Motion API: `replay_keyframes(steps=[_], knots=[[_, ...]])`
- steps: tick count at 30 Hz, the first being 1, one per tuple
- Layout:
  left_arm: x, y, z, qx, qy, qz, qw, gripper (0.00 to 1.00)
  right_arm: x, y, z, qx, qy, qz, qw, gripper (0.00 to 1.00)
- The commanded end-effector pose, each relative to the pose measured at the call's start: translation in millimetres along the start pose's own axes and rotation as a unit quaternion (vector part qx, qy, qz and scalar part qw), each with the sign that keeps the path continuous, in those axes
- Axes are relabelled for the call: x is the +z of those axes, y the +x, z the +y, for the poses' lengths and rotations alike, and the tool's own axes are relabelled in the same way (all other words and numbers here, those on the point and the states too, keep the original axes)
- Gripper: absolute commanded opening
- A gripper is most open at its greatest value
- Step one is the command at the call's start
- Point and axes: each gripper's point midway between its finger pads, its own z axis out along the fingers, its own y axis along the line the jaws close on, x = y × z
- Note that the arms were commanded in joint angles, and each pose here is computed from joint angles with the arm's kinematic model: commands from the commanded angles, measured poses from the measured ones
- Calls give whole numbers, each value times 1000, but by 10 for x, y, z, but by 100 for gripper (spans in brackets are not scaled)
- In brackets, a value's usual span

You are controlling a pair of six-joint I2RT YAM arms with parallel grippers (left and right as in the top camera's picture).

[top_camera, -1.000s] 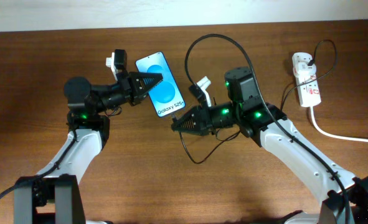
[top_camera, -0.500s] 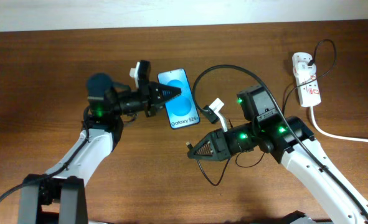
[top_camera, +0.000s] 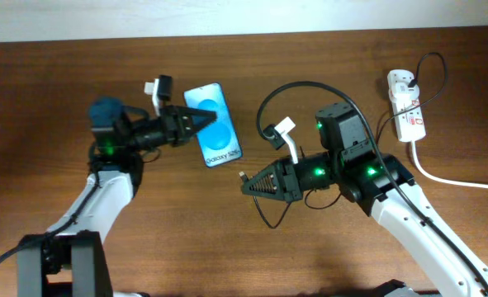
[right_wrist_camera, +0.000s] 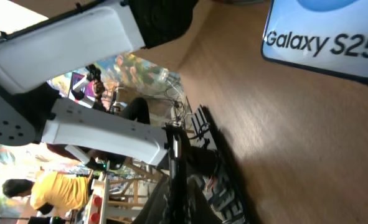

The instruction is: Plug charger to phone and switch on socket

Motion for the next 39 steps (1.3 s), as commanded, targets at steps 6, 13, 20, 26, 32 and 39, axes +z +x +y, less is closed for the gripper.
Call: replay_keyframes(steps=[6, 13, 20, 26, 32, 39], knots=[[31, 17, -280, 36, 35, 21, 999, 0, 20, -126, -128, 66, 26, -22, 997, 4], [28, -41, -291, -23, 33, 8, 999, 0, 390, 16, -286, 86, 3, 35, 996, 4], [27, -57, -287, -23, 32, 3, 999, 0, 400, -128, -280, 67, -4, 16, 998, 4], [-53, -120, -261, -23, 28, -9, 999, 0, 266, -177, -375, 95, 4, 2, 995, 4], [-52, -121, -262, -23, 28, -9, 999, 0, 267, -228, -398, 148, 11, -9, 989, 4], [-54, -164, -251, -23, 25, -22, 999, 0, 268, -265, -416, 164, 17, -17, 986, 4]])
